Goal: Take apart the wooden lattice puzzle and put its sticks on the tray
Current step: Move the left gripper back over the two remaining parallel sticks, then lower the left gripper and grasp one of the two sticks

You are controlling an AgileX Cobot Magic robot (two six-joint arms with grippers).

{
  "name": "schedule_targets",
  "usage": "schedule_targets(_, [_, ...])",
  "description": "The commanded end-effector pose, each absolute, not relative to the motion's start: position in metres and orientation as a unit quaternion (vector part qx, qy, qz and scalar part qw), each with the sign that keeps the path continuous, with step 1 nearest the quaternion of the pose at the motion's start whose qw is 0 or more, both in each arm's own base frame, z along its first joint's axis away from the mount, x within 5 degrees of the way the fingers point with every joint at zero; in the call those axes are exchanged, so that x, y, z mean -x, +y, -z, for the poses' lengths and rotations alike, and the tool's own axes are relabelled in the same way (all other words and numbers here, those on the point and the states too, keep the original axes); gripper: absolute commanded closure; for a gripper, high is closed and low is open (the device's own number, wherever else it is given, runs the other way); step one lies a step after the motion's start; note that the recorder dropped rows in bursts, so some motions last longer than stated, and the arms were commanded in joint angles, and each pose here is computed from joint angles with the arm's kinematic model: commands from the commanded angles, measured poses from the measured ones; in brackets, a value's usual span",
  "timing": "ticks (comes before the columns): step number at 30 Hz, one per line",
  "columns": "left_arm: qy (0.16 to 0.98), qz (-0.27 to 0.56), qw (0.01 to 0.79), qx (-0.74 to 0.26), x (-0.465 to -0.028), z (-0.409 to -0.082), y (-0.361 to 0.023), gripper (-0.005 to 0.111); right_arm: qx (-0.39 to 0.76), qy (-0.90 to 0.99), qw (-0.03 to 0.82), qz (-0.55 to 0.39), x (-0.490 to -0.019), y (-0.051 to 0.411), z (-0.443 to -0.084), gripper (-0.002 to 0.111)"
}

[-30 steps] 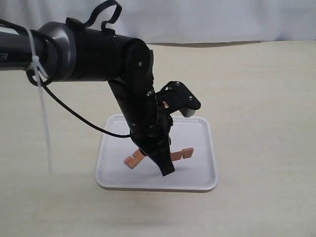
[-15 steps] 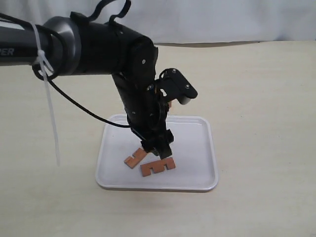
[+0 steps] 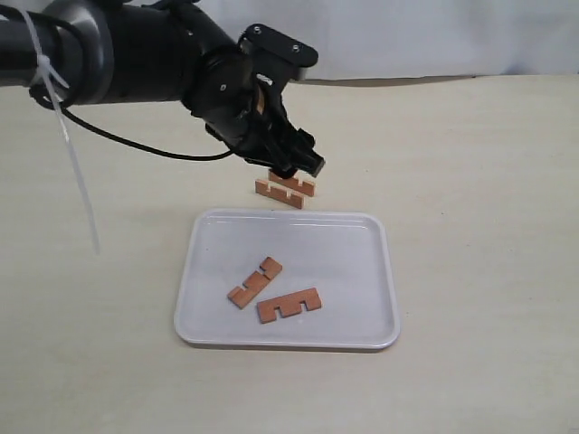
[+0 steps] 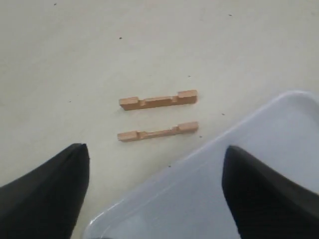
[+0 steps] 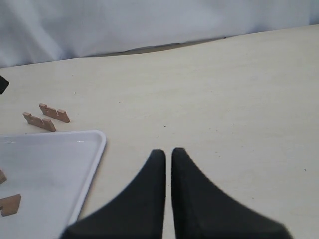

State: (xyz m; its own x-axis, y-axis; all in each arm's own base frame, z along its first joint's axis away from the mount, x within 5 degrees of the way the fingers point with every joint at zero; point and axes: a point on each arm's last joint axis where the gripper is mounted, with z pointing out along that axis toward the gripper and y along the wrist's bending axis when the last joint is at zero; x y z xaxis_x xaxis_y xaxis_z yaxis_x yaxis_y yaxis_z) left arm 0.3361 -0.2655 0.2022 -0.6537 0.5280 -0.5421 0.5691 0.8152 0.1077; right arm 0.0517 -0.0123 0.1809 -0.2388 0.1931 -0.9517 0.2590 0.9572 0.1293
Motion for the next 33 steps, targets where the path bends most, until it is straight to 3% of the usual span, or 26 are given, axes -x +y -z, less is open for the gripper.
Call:
schedule_targets(1, [0.929, 0.052, 0.289, -0.228, -0.353, -0.189, -0.255, 0.032, -0.142, 0.785, 0.602, 0.031, -0.052, -0.012, -0.180, 0.104])
schedule_targets(6, [0.925, 0.054, 0.298, -0.230, -0.356, -0.186, -0.256, 0.020, -0.142, 0.785, 0.602, 0.031, -0.052, -0.012, -0.180, 0.104])
schedule_targets(20, [0.912, 0.057, 0.325, -0.244, -0.369, -0.186, -0.247, 0.020, -0.142, 0.785, 0.602, 0.031, -0.052, -0.012, -0.180, 0.104])
schedule_targets(33, [0.927, 0.067, 0.282, -0.237, -0.369, -0.141, -0.257, 0.020, -0.142, 0.785, 0.602, 0.031, -0.052, -0.012, -0.180, 0.104])
